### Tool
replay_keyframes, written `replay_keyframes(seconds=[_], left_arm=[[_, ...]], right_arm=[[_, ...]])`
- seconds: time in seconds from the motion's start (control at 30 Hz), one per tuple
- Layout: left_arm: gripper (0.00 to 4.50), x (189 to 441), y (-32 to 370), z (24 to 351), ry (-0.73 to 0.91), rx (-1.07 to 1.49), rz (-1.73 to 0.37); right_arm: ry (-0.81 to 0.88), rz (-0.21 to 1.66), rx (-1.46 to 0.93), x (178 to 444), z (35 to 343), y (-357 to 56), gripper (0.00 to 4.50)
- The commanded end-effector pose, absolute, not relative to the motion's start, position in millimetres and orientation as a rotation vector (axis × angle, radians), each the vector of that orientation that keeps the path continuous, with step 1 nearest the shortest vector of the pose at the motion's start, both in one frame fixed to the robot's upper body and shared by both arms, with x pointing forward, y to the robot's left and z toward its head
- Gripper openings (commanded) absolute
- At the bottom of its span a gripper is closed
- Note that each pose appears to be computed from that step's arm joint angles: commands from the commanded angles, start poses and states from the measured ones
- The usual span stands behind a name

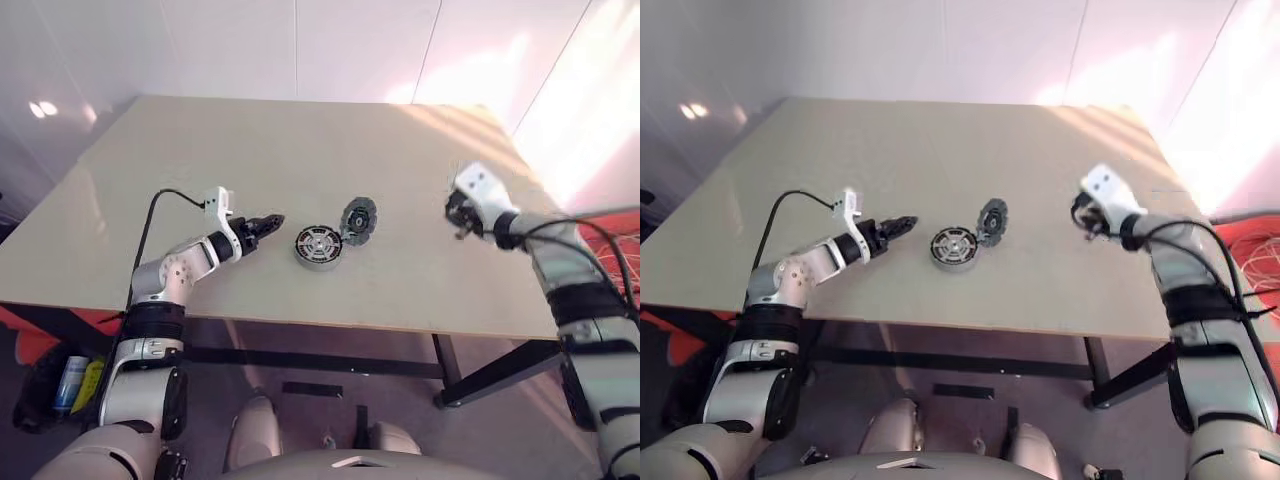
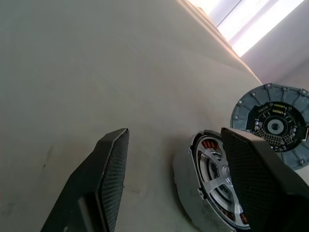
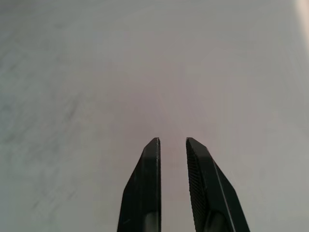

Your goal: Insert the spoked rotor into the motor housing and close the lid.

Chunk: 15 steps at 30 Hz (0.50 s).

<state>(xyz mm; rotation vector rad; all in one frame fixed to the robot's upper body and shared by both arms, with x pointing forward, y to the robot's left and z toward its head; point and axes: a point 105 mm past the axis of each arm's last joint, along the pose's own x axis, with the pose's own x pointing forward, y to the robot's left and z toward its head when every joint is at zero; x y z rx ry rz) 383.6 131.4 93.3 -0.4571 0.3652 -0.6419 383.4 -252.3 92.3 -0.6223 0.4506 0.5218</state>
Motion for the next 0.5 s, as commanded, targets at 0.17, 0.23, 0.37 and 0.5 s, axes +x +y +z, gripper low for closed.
replay_keyframes(seconds=[0.17,0.23,0.37,0.5], left_arm=[[3.23,382,129,109,0.304,-0.351,-0.691],[3.23,381,131,108,0.306,-0.349,-0.687],[3.23,380,138,107,0.302,-0.347,-0.653],[3.23,379,143,109,0.295,-0.345,-0.637]], right_arm=[[0.253,0.663,-0.563,388,110,-181,0.04],[0.232,0.659,-0.547,392,110,-171,0.04],[0.178,0.688,-0.485,401,120,-143,0.04],[0.123,0.721,-0.461,402,136,-128,0.04]])
